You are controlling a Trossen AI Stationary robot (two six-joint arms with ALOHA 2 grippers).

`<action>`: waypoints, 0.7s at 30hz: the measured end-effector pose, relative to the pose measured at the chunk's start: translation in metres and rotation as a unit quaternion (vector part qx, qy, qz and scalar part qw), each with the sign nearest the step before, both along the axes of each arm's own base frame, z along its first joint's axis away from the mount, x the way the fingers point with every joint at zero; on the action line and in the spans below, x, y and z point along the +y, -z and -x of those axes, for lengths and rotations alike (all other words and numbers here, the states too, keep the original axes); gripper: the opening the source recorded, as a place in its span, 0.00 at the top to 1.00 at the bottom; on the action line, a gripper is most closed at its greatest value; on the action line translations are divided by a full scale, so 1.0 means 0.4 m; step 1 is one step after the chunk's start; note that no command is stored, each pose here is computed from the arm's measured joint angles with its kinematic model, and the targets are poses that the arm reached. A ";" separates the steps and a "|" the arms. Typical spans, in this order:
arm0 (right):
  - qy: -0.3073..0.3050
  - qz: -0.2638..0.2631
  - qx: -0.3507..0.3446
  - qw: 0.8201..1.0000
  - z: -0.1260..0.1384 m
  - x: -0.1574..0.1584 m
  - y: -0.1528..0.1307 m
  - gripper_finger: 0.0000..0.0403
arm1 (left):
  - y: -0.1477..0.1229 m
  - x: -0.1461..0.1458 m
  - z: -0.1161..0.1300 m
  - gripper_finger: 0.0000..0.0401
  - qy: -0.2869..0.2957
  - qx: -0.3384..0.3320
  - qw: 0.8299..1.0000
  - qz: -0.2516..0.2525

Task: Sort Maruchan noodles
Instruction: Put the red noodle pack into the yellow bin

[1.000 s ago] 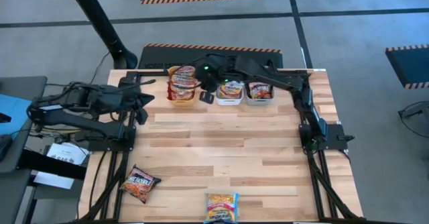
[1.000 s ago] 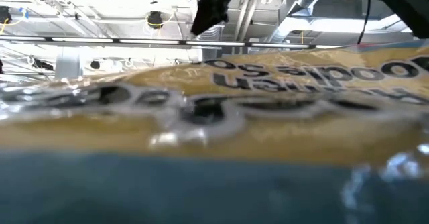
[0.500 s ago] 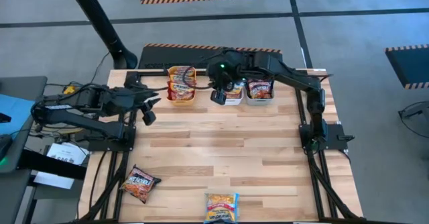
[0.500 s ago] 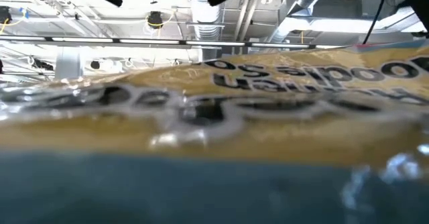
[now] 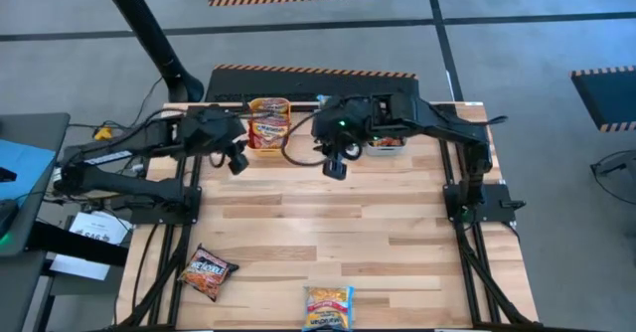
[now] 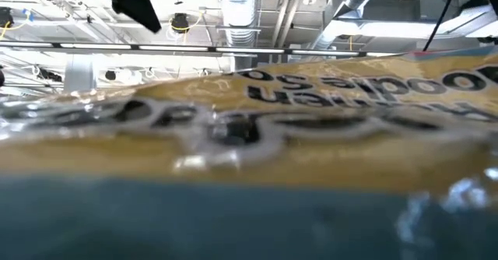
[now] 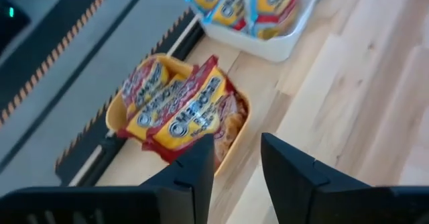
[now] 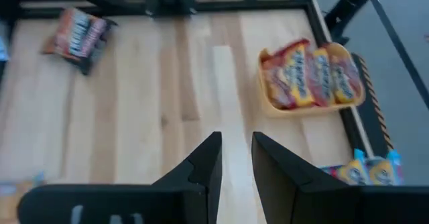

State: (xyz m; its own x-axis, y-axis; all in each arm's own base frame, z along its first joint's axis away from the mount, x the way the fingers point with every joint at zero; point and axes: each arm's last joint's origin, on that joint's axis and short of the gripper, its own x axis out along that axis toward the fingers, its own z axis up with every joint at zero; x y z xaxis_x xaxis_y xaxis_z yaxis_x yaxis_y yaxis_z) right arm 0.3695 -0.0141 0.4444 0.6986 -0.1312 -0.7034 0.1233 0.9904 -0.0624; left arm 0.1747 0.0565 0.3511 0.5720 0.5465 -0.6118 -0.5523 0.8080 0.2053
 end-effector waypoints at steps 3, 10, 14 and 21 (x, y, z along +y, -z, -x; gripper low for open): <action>-0.013 -0.007 -0.002 1.000 0.010 0.036 -0.007 0.73 | 0.020 0.028 -0.020 0.73 -0.018 0.019 1.000 0.016; -0.031 -0.022 -0.001 0.999 0.033 0.096 -0.019 0.73 | 0.073 0.077 -0.069 0.75 -0.019 0.060 0.996 0.067; -0.034 -0.033 0.012 0.999 0.045 0.123 -0.018 0.73 | 0.108 0.097 -0.099 0.75 -0.016 0.086 0.992 0.092; 0.016 -0.028 0.086 0.996 0.079 0.139 0.006 0.73 | 0.177 0.130 -0.148 0.75 -0.016 0.140 0.982 0.123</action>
